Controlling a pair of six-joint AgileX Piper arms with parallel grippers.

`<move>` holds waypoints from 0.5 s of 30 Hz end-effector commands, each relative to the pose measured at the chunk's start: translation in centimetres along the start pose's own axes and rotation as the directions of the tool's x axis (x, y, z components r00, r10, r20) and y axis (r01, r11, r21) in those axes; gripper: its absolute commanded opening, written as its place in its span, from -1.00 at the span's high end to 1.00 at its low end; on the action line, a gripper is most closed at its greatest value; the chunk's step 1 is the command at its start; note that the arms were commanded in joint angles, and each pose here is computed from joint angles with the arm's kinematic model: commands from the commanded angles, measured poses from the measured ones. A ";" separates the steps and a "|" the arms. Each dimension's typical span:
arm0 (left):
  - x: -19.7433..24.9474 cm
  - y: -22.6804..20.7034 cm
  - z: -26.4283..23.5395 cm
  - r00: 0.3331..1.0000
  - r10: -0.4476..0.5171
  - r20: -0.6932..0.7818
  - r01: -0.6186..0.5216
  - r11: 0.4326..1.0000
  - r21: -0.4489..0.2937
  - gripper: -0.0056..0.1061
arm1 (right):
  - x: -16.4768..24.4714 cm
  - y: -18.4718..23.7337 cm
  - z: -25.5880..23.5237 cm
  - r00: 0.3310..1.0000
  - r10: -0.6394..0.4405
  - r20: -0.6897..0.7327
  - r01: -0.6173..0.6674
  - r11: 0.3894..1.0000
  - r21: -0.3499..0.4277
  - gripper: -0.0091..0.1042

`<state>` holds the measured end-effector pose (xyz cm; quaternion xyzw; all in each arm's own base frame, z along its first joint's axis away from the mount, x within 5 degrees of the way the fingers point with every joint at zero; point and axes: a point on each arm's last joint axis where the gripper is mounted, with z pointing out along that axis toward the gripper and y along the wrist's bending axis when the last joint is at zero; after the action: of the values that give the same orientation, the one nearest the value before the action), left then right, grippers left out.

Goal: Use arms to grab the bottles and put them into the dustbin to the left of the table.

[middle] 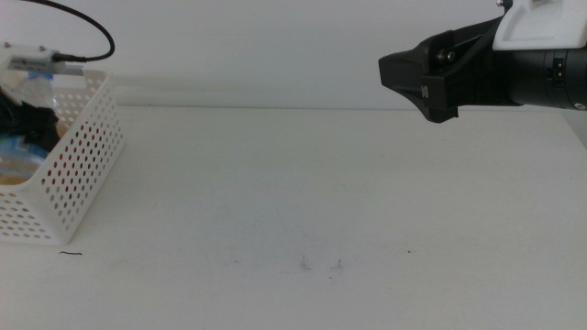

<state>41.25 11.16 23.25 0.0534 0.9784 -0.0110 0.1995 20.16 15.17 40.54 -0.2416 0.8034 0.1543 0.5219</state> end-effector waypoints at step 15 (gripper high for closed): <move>-1.5 -6.8 -13.7 0.957 0.045 0.286 -0.040 0.999 -0.026 -0.78 | -0.2 0.0 -0.2 1.000 -0.010 0.013 0.010 1.000 -0.002 -0.70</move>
<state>37.91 6.52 33.57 0.0618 0.9504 0.0018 0.3047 20.16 15.17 40.54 -0.2416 0.8034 0.1543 0.5219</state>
